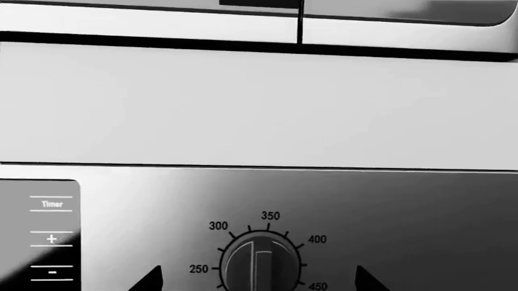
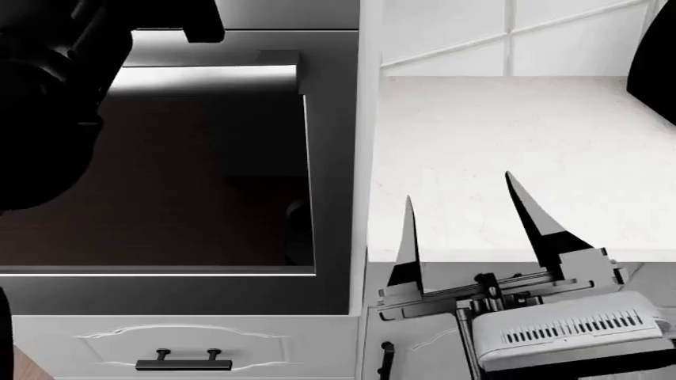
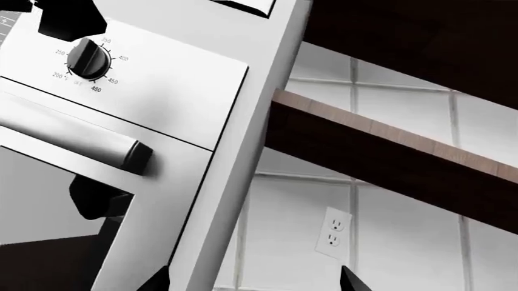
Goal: Preheat the oven by turning the temperature knob.
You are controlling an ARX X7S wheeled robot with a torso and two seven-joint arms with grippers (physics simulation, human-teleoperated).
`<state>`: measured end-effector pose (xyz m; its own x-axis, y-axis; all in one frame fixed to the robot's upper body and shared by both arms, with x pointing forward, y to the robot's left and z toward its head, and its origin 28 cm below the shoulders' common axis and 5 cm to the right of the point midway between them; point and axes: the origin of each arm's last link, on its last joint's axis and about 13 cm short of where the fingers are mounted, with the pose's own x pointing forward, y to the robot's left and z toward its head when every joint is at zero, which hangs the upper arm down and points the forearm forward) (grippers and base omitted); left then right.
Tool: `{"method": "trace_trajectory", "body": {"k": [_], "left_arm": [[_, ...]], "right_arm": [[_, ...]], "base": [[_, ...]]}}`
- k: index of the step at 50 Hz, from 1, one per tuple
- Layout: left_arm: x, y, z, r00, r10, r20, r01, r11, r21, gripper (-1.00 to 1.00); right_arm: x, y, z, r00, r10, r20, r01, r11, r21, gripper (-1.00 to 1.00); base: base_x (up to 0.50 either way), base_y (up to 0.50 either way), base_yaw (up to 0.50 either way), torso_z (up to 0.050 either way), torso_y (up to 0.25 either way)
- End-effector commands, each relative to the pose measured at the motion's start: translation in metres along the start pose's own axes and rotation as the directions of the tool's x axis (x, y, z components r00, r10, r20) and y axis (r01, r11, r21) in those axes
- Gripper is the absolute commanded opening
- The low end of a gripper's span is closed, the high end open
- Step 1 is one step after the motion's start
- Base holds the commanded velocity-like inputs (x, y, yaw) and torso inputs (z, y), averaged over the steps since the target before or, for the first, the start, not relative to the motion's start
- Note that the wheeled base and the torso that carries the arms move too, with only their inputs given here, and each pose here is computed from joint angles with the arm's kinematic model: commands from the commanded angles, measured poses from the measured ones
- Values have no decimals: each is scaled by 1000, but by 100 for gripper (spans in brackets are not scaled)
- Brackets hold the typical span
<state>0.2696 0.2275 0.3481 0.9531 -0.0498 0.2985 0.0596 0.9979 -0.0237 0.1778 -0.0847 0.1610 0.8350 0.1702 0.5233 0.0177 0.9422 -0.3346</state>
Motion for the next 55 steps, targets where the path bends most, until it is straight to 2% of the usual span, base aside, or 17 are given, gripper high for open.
{"method": "trace_trajectory", "body": {"k": [1,12,23,37,43,55], "left_arm": [[11,1,-4,1000,-3,6,3,1000,12,100],[21,1,-10,1000,-9,9,9,1000,19,100],[20,1,-15,999,-10,-38,10,1000,7,100],[25,4,-15,999,-19,-28,19,1000,9,100],[19,-1,-13,999,-47,-21,47,999,1,100],[17,-1,-12,999,-46,-20,46,999,-8,100]], "right_arm": [[1,1,-6,1000,1,-18,-1,1000,-4,100],[2,4,-12,999,7,-40,-7,1000,-12,100],[3,3,-13,999,5,-45,-6,1000,-12,100],[4,5,-13,999,9,-53,-10,1000,-16,100],[3,4,-14,999,7,-51,-8,1000,-18,100],[2,4,-15,999,6,-50,-7,1000,-18,100]], "base": [[0,0,0,0,0],[0,0,0,0,0],[0,0,0,0,0],[0,0,0,0,0],[0,0,0,0,0],[0,0,0,0,0]]}}
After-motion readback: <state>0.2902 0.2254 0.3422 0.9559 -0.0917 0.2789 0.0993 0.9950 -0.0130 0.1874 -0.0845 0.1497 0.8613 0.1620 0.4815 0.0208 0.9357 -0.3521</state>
